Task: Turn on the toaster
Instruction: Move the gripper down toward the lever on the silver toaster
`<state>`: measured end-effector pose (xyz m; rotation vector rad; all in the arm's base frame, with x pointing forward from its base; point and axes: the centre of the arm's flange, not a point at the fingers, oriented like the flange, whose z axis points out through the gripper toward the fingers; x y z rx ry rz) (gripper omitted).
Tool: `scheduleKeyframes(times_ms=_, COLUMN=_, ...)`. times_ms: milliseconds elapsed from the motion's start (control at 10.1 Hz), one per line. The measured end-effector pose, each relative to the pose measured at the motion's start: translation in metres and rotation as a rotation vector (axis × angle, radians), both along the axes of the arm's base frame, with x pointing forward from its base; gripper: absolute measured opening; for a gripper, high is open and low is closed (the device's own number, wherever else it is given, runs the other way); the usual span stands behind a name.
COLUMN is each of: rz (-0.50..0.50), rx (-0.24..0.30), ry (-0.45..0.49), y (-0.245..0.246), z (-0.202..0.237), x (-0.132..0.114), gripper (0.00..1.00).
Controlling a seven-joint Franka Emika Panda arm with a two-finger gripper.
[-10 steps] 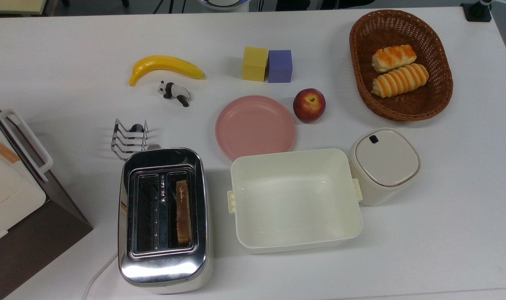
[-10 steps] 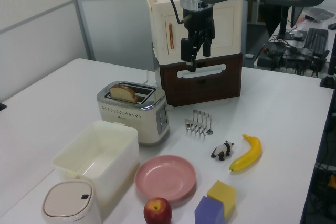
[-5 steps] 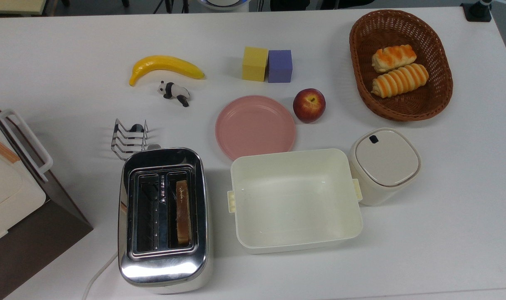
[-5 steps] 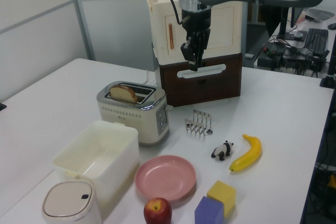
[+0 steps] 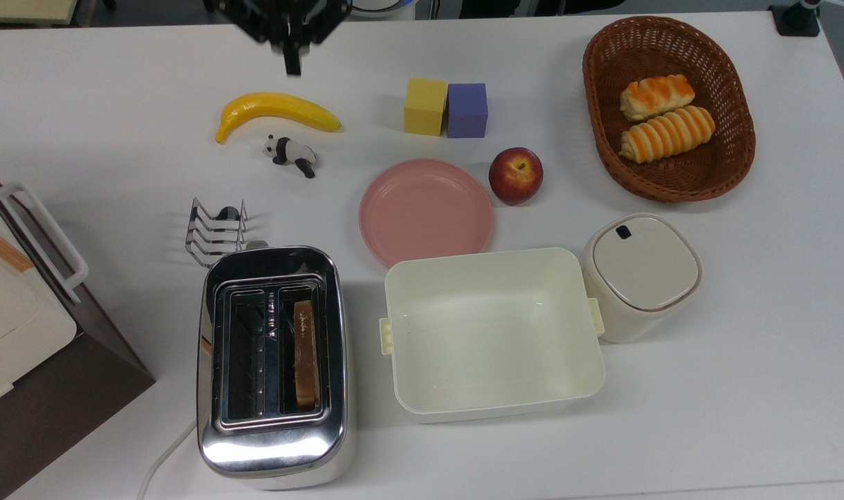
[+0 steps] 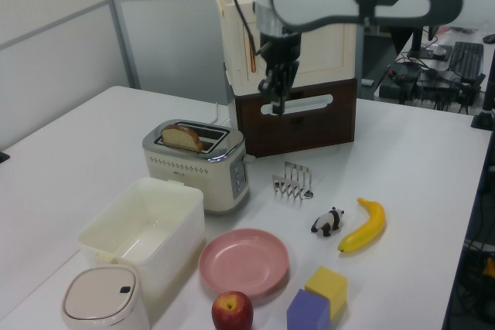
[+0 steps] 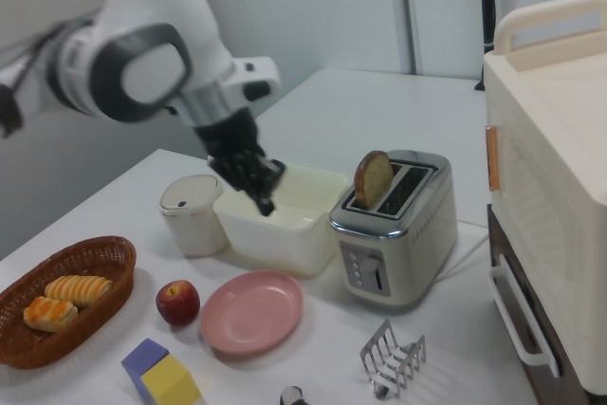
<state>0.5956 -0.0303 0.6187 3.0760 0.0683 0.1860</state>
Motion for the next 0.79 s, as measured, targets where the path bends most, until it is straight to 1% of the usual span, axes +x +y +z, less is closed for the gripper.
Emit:
scheduleKeyframes(times_ms=199, rz=-0.011, rx=0.018, ry=-0.048, y=-0.017, z=-0.055, x=0.043, gripper=0.01)
scheduleKeyframes(times_ms=397, rz=-0.025, rx=0.025, ry=-0.07, y=-0.037, z=-0.102, x=0.07, gripper=0.01)
scheduleKeyframes(times_ms=596, rz=-0.034, rx=0.021, ry=-0.07, y=-0.051, z=-0.126, x=0.08, gripper=0.01)
scheduleKeyframes(times_ms=795, rz=-0.026, rx=-0.005, ry=-0.076, y=-0.06, z=-0.146, x=0.088, gripper=0.01)
